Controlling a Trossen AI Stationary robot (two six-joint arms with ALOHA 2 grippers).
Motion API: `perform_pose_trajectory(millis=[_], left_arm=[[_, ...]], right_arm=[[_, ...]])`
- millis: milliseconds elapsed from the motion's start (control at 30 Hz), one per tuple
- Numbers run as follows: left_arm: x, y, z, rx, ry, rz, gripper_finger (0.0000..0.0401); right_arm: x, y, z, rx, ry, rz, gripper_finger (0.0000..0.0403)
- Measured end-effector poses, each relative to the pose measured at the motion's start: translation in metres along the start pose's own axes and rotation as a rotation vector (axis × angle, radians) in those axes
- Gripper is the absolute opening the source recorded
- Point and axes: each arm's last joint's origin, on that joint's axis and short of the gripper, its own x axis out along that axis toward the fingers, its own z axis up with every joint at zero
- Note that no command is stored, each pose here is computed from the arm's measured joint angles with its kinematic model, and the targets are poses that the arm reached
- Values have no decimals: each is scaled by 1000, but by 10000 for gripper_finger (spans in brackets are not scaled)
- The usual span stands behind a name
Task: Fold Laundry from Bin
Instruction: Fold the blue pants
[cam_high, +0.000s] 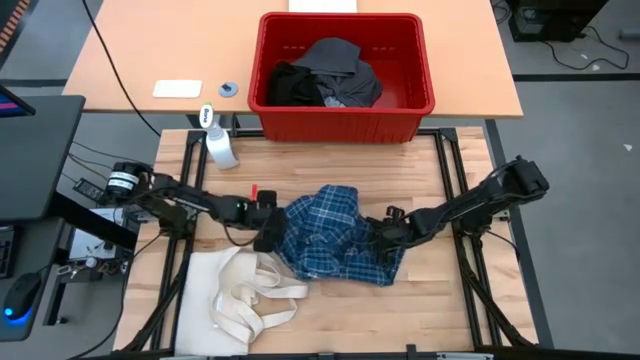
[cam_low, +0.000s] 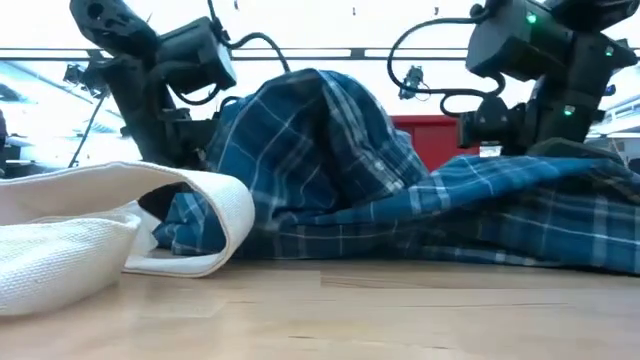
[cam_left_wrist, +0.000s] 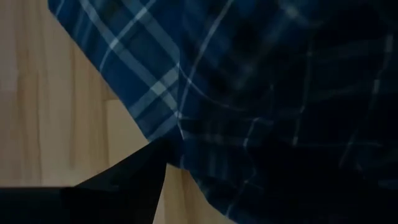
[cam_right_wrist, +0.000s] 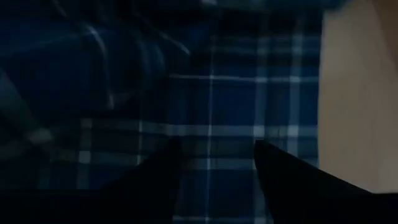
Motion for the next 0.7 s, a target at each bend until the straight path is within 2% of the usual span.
perform_pose_trajectory(millis=[200, 333, 400, 533, 600, 700], left_arm=[[-6, -16, -2, -68, -19, -15, 272], [-12, -26, -3, -87, -37, -11, 272], [-15, -29, -3, -96, -48, -16, 272], [-24, -33, -2, -84, -82, -9, 272], [-29, -31, 0, -91, -111, -3, 272], [-35, -29, 3, -89, -154, -2, 272]], right_arm=[[-16, -17, -23, 88, 133, -186, 210], [-33, -37, -41, 272, 241, -362, 210], [-41, -43, -45, 332, 258, -405, 210], [-55, -42, -42, 373, 134, -399, 210], [-60, -40, -36, 353, 40, -395, 210], [-64, -31, -17, 287, -151, -291, 210]])
